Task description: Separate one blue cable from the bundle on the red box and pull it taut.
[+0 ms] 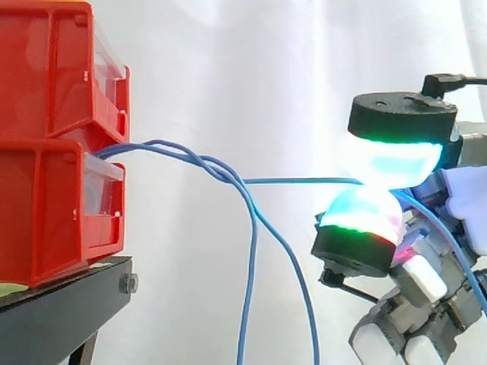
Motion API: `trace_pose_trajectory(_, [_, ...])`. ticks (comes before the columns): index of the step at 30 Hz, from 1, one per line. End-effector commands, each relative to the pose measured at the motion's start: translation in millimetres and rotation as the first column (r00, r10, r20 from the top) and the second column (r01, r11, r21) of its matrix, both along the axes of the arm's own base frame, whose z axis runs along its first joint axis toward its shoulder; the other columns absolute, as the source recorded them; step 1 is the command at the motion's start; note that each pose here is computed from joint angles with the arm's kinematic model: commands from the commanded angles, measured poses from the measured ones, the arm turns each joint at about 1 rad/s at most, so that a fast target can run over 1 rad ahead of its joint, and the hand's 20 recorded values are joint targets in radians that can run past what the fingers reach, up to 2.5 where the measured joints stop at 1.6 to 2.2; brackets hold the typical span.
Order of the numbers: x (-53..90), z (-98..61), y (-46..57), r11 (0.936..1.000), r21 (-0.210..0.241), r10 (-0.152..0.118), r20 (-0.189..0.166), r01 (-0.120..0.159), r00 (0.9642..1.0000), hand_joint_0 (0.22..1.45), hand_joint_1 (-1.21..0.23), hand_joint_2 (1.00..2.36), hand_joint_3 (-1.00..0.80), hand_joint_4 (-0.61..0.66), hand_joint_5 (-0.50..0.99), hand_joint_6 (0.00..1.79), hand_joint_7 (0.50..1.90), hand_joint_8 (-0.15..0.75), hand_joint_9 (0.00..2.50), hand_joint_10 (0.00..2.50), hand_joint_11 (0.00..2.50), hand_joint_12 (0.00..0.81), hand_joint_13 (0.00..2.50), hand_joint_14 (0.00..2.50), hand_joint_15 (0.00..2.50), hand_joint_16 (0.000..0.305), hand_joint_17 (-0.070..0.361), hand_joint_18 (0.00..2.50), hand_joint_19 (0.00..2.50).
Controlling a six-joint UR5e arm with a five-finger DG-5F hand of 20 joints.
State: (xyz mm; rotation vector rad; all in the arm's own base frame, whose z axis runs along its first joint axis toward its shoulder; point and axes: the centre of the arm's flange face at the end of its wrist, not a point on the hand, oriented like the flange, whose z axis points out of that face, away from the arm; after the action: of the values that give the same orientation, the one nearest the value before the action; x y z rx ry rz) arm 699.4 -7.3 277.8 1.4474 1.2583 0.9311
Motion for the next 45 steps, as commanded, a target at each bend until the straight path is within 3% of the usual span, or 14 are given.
trace_pose_trajectory(1, [-0.8,-1.4,2.6,1.0,0.008,0.002,-0.006,-0.002,1.0,0.57,-0.77,1.01,-0.04,0.11,-0.07,0.86,1.29,0.386,1.12,0.01,0.53,0.434,0.8,0.01,0.38,0.052,0.117,0.74,0.42])
trace_pose_trajectory(42, [-0.4,-1.3,3.1,1.0,0.001,0.009,-0.005,-0.009,1.0,0.57,-0.76,1.01,-0.02,0.09,-0.07,0.87,1.26,0.401,1.15,0.01,0.58,0.455,0.84,0.01,0.42,0.056,0.127,0.79,0.42])
trace_pose_trajectory(45, [-0.8,-2.0,4.1,0.9999,0.001,0.01,-0.006,-0.01,0.9999,0.57,-0.76,1.0,-0.01,0.06,-0.06,0.88,1.24,0.397,1.19,0.01,0.56,0.429,0.87,0.01,0.43,0.056,0.126,0.79,0.42])
